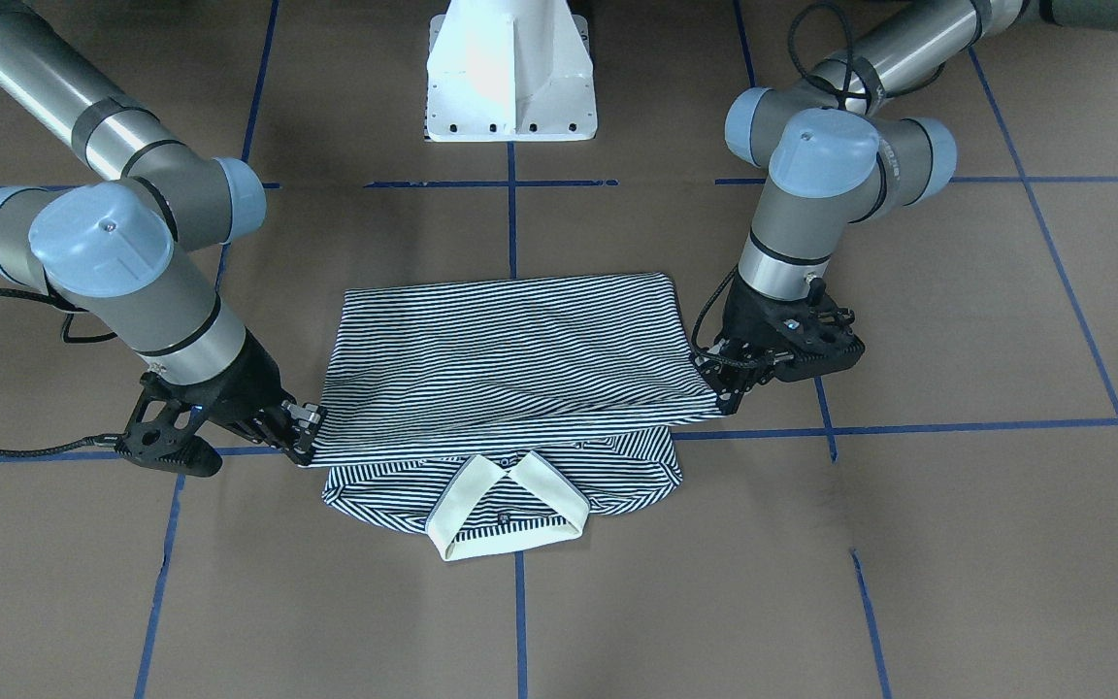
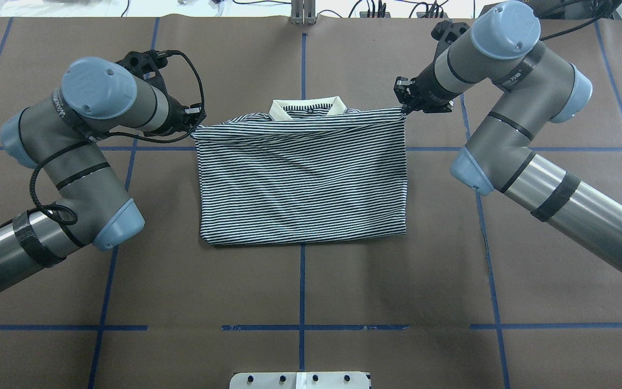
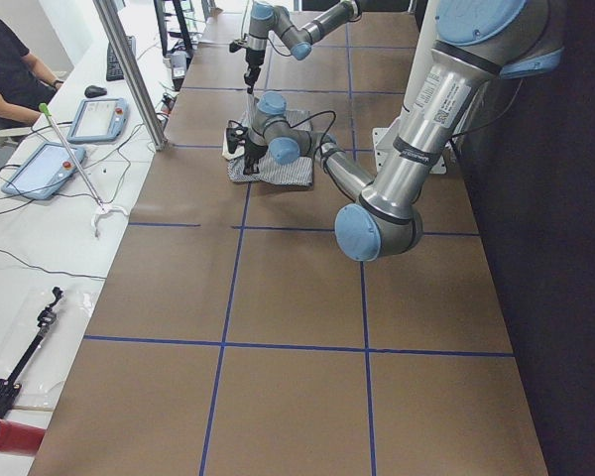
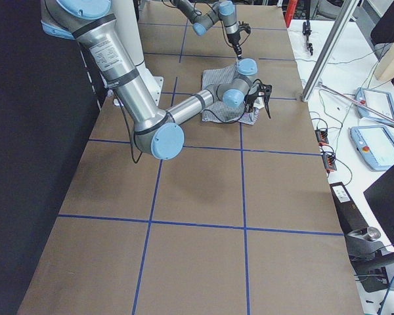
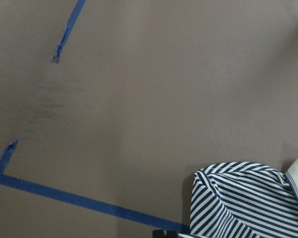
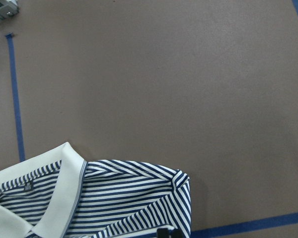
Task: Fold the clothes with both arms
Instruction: 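Lay the hem down near the collar and open both grippers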
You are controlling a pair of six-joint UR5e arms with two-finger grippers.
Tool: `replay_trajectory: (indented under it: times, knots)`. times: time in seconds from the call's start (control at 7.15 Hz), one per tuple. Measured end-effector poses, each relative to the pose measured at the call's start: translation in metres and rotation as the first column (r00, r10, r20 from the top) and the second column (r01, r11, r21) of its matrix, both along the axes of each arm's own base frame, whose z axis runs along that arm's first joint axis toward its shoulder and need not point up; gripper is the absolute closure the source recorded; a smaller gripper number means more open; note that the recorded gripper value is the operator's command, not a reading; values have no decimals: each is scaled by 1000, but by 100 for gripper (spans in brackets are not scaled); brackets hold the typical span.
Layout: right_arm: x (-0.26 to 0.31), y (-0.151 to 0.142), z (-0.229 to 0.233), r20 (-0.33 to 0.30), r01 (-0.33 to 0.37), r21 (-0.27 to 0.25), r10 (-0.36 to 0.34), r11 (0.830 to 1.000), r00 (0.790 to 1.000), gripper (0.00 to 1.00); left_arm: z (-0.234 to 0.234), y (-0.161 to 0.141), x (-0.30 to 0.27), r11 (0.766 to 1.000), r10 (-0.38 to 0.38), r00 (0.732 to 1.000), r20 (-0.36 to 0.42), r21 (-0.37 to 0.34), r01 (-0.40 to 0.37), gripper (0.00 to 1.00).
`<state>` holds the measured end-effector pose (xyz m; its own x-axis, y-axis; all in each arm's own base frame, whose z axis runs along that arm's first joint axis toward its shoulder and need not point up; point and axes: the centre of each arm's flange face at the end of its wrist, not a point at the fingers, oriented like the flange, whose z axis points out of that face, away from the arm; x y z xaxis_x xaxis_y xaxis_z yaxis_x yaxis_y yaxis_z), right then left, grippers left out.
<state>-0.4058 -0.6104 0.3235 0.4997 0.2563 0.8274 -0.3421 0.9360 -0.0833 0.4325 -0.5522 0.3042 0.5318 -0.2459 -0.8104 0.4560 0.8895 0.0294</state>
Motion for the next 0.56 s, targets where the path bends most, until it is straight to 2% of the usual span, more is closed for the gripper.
replay_trajectory:
  times: [0.56]
  knots:
    - [-22, -35, 4, -24, -9, -22, 9, 1000, 1000, 100, 9, -21, 20, 999, -17, 1000, 11, -34, 17, 100]
